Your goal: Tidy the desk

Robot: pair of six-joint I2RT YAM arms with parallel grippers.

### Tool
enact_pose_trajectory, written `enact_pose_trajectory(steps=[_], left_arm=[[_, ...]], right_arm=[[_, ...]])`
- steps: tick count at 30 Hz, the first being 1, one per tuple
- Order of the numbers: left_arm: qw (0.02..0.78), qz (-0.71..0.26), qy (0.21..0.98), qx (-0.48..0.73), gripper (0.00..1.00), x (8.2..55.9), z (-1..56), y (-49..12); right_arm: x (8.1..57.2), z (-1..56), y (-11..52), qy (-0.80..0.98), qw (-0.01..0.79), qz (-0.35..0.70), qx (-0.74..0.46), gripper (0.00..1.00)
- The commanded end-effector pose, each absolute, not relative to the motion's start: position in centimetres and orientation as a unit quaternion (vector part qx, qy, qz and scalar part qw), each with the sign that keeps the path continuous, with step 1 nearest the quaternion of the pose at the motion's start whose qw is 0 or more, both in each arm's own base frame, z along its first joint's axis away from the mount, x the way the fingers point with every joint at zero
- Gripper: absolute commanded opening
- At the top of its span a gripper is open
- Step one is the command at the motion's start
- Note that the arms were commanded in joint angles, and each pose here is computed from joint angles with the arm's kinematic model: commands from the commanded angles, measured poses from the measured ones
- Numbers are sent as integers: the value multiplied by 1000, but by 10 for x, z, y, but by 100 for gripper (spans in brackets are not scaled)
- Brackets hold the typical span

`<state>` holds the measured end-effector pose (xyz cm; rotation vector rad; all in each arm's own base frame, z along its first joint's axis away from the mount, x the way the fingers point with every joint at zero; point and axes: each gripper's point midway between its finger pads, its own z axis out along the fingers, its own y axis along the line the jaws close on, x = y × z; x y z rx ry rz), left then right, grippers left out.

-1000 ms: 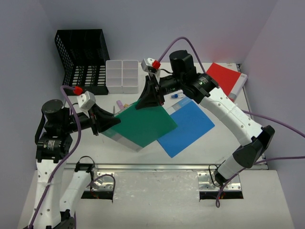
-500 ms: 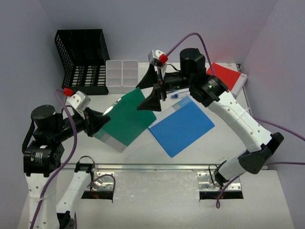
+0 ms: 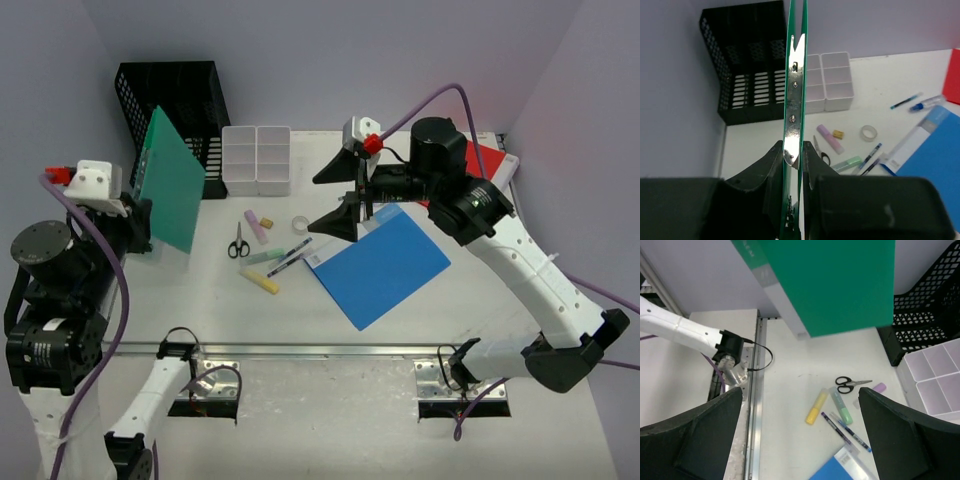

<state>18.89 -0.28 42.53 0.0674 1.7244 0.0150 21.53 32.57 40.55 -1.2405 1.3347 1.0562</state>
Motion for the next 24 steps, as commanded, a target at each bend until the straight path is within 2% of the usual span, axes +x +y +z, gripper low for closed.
enact_pose_trajectory(steps=[1,10,24], left_arm=[[689,93,718,-19,0,211,485,31],[687,172,706,-7,0,265,538,52],[747,232,623,8,0,325,596,64]], right_arm=[[220,401,316,547,518,398,-523,99],[219,382,313,556,504,389,-534,99],[211,360,316,564,467,411,-543,99]])
